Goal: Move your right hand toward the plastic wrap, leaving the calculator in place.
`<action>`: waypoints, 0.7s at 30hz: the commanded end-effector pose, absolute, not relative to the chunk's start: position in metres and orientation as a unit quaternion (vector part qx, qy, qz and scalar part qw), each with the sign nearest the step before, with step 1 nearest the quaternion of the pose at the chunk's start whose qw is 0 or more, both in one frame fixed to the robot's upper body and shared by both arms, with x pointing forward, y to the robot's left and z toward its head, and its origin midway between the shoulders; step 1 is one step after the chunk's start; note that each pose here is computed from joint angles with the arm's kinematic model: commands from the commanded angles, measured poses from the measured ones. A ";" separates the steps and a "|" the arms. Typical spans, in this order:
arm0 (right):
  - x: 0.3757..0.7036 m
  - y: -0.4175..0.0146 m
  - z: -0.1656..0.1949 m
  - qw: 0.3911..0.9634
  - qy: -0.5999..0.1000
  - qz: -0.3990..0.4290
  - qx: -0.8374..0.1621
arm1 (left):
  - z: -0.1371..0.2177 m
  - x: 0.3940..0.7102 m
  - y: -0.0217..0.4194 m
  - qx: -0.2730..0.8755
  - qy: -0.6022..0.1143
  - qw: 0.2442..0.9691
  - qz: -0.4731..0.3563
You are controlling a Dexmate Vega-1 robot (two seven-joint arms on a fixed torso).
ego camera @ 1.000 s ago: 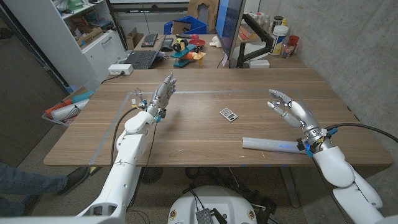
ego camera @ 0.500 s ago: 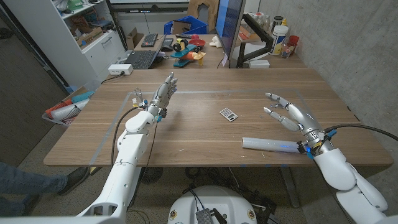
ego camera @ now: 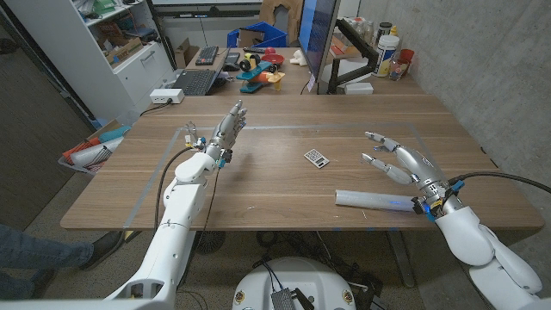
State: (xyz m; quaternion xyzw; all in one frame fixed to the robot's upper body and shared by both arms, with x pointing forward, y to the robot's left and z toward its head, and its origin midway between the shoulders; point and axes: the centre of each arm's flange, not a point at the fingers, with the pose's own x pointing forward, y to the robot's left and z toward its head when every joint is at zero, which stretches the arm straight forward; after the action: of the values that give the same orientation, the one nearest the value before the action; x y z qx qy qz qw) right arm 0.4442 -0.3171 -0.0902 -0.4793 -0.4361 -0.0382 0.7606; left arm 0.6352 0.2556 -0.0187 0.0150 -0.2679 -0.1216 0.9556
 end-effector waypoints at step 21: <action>0.442 -0.318 -0.105 0.720 -0.410 -0.063 -0.557 | -0.014 0.639 0.249 0.019 -0.266 0.956 -0.124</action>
State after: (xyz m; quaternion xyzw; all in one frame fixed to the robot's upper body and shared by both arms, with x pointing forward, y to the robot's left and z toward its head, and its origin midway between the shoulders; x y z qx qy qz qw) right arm 0.4437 -0.3196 -0.0993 -0.5332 -0.4165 -0.0592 0.7340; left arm 0.6378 0.2509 -0.0145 0.0179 -0.2670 -0.1233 0.9556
